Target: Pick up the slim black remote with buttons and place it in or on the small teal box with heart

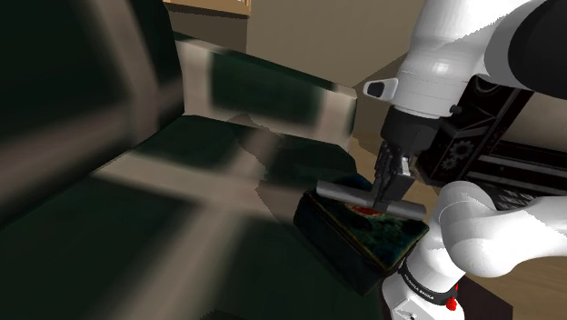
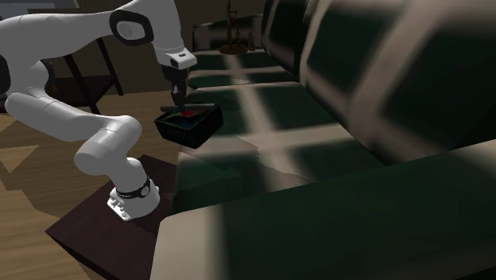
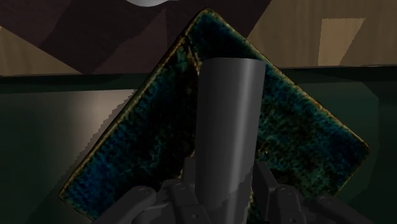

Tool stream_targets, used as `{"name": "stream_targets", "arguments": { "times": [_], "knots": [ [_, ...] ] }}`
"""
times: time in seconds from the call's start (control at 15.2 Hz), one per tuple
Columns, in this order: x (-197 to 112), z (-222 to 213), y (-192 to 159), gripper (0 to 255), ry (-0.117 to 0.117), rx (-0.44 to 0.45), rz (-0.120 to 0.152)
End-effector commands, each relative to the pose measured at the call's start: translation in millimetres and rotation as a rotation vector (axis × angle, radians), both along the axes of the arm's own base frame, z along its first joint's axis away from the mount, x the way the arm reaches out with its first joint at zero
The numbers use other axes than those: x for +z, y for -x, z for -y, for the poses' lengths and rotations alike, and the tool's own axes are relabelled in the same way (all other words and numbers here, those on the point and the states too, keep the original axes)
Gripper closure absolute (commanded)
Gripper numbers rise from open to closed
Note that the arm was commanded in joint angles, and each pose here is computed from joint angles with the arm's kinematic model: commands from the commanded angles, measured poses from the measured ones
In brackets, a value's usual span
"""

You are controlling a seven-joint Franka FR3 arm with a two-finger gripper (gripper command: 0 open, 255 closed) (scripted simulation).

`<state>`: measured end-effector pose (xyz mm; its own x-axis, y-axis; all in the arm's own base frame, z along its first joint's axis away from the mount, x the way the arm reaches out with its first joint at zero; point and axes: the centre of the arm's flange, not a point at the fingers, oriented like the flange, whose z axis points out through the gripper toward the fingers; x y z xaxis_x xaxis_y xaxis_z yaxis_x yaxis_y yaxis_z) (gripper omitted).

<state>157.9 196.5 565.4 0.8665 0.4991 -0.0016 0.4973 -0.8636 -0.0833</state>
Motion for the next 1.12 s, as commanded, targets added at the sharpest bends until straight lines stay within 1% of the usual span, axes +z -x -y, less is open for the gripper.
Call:
{"name": "stream_targets", "arguments": {
  "times": [0.0,0.2,0.26,0.59,0.86,1.06],
  "knots": [
    [-1,0,0,255,0.000,0.000,0.000],
    [-1,0,0,255,0.000,0.000,0.000],
    [-1,0,0,0,0.000,0.000,0.000],
    [-1,0,0,0,0.000,0.000,0.000],
    [49,4,-2,0,0.000,0.000,0.000],
    [49,4,-2,0,0.000,0.000,0.000]
  ]
}}
